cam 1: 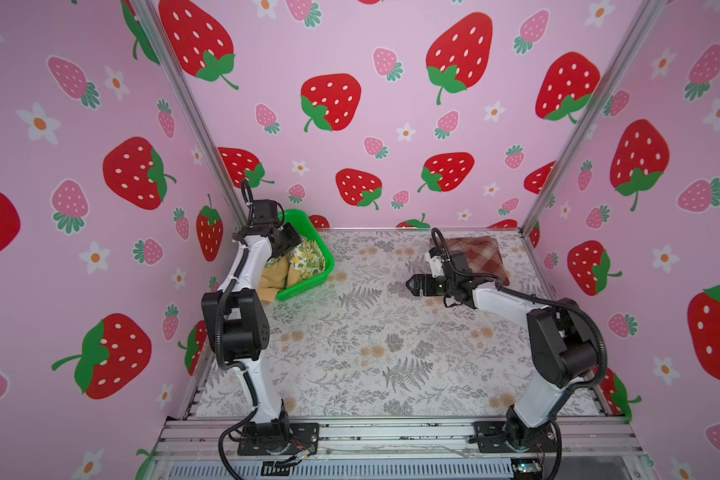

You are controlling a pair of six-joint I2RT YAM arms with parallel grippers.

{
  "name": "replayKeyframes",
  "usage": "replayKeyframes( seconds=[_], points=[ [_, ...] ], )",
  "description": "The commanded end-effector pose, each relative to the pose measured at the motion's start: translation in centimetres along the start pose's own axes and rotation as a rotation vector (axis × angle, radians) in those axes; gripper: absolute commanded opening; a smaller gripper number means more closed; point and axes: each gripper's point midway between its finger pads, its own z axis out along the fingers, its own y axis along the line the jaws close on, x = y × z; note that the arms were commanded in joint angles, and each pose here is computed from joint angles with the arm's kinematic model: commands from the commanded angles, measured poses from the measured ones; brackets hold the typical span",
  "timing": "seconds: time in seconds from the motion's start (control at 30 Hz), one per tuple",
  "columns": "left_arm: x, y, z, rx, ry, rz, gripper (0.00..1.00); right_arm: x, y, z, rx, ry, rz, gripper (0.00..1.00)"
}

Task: Fold and stack the skirts
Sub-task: 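Pull the lemon-print skirt up out of the basket with the left gripper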

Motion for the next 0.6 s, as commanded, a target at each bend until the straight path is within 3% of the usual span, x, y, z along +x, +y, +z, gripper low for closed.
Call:
replayKeyframes(
  seconds=[0.0, 0.57],
  points=[
    [-0.6, -0.6, -2.3, 0.018, -0.055, 0.02, 0.41, -0.4, 0.9, -0.4, -0.031, -0.02, 0.0, 1.0],
    [4.8, 1.9, -0.2, -0.03, 0.028, 0.051, 0.41, 0.6, 1.0, -0.3, -0.043, -0.005, 0.004, 1.0]
  ],
)
